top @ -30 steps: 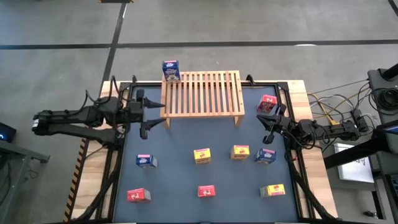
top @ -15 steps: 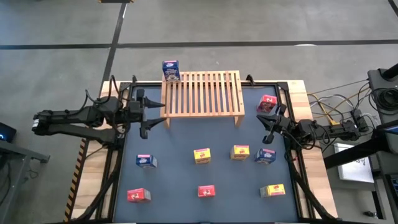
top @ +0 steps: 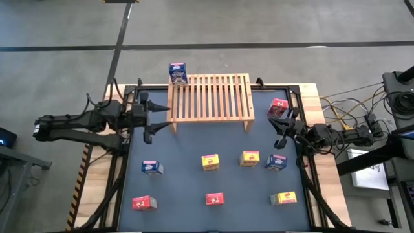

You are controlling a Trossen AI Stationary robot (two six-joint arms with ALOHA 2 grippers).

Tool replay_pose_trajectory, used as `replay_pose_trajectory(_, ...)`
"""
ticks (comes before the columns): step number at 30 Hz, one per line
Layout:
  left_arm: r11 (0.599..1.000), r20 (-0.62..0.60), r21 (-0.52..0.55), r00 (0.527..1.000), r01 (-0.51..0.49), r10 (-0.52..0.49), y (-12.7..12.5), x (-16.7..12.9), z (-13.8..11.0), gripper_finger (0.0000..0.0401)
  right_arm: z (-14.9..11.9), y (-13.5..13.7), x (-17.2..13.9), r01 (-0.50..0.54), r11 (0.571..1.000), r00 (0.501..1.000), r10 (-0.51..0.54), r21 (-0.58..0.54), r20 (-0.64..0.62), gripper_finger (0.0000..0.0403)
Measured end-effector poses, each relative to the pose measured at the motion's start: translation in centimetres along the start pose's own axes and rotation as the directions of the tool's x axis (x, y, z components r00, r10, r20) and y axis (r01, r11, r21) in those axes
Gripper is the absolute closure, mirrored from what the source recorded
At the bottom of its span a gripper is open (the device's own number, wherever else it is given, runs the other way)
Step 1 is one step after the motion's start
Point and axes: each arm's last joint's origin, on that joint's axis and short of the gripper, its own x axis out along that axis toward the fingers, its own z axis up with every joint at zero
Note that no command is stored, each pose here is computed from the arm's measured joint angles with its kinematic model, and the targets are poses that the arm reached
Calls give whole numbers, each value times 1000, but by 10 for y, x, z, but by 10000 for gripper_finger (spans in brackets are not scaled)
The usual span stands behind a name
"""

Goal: Stack cereal on shelf
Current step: Put the top right yellow cereal box on the shelf

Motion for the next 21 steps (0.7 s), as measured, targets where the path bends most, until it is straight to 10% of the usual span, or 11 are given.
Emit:
replay_pose_trajectory(12, 1000, -43, -19, 999, -12, 11, 2, -16, -3, 168, 2, 0, 0, 5, 1000, 1000, -5, 19, 16, 394)
replay_pose_trajectory(21, 999, 16, -51, 1000, -16, 17, 6, -39, 2, 168, 1, 0, 0, 0, 972, 1000, -1, 235, 4, 394)
